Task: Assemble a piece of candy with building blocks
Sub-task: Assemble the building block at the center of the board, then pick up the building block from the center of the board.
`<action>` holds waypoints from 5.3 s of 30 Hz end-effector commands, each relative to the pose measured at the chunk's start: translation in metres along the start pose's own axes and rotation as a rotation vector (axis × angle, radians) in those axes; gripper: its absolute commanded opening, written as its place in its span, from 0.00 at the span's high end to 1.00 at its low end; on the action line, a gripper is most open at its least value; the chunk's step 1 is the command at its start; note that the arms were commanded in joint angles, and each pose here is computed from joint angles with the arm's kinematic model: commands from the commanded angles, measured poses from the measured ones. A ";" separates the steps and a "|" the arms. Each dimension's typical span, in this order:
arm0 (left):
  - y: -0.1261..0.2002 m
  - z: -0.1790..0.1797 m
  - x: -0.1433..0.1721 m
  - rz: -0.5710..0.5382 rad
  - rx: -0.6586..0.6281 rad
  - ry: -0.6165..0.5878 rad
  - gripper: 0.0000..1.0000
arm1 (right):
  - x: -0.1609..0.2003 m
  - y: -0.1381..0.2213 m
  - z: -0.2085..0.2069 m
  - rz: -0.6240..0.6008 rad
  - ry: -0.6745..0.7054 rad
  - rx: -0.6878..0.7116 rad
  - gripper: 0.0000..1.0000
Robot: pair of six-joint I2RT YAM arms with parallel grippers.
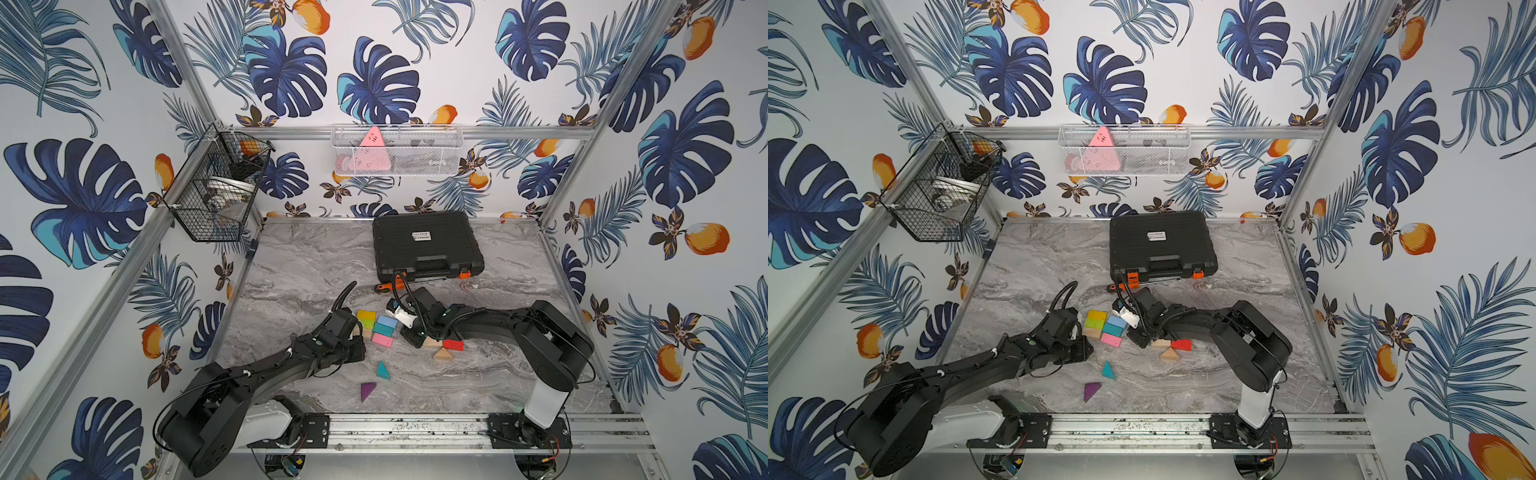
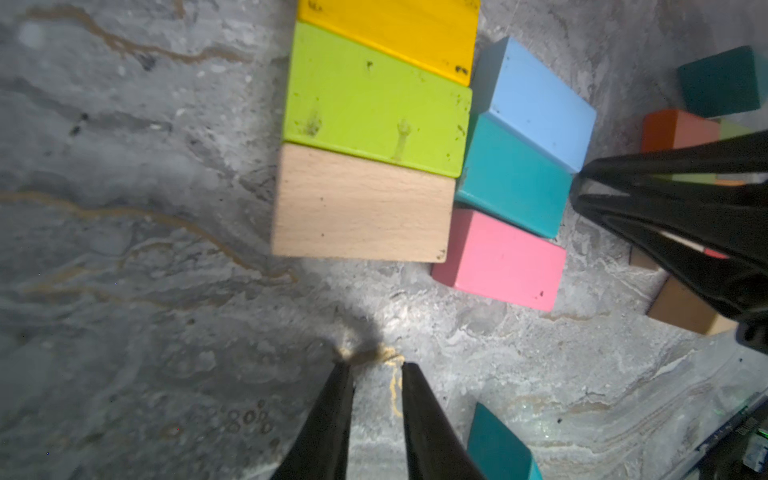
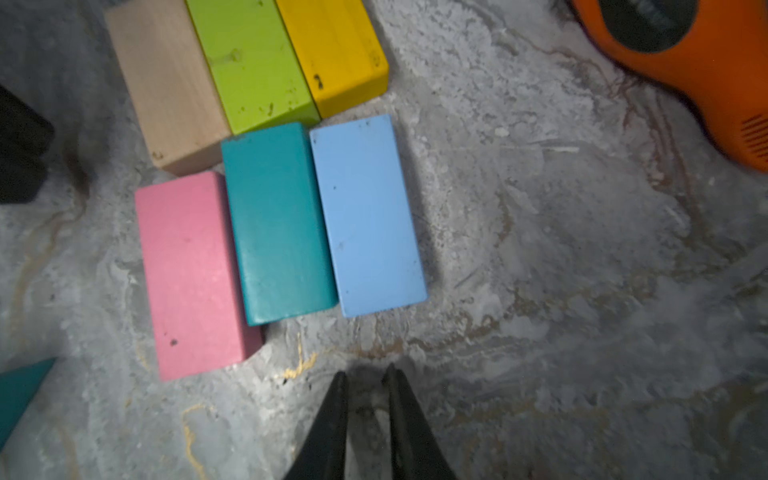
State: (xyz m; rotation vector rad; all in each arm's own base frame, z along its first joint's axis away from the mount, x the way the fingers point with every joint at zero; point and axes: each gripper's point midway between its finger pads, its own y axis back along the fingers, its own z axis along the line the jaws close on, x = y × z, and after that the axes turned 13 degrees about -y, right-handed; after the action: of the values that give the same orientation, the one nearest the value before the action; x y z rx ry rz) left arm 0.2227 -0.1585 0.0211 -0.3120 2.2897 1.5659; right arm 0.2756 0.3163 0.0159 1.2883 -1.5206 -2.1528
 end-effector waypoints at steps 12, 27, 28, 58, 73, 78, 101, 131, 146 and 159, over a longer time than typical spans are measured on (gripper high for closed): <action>-0.006 0.006 -0.002 0.004 -0.043 -0.001 0.72 | 0.006 -0.017 -0.002 0.051 -0.016 -0.014 0.79; 0.006 0.015 -0.005 -0.023 -0.097 -0.022 0.72 | 0.007 0.040 0.028 0.005 -0.075 -0.153 0.78; 0.006 0.015 -0.006 -0.023 -0.098 -0.023 0.72 | 0.008 0.040 0.032 -0.001 -0.081 -0.169 0.78; 0.000 0.013 -0.003 -0.019 -0.080 -0.023 0.72 | 0.023 0.000 0.051 0.053 -0.090 -0.223 0.78; 0.001 0.001 -0.003 -0.030 -0.005 -0.030 0.72 | 0.021 0.001 0.045 0.031 -0.104 -0.190 0.76; 0.001 -0.010 -0.003 -0.046 0.065 -0.026 0.72 | 0.019 0.001 0.046 0.020 -0.104 -0.192 0.76; -0.020 -0.015 -0.004 -0.029 0.062 0.043 0.74 | 0.022 -0.007 0.044 0.053 -0.111 -0.183 0.76; 0.149 -0.011 -0.053 -0.296 -0.099 -0.066 0.54 | -0.002 0.082 0.066 0.010 -0.465 -0.165 0.30; 0.171 -0.011 -0.057 -0.362 -0.093 -0.080 0.52 | 0.025 0.029 0.117 0.196 -0.521 0.026 0.30; 0.169 -0.011 -0.057 -0.368 -0.089 -0.078 0.52 | 0.032 0.016 0.126 0.244 -0.468 0.080 0.52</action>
State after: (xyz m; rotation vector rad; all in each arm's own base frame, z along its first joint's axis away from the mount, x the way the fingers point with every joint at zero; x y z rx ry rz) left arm 0.2080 -0.1083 0.1917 -0.6344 1.9816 1.4604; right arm 0.1563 0.3812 0.0256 0.6063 -1.7702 -2.3768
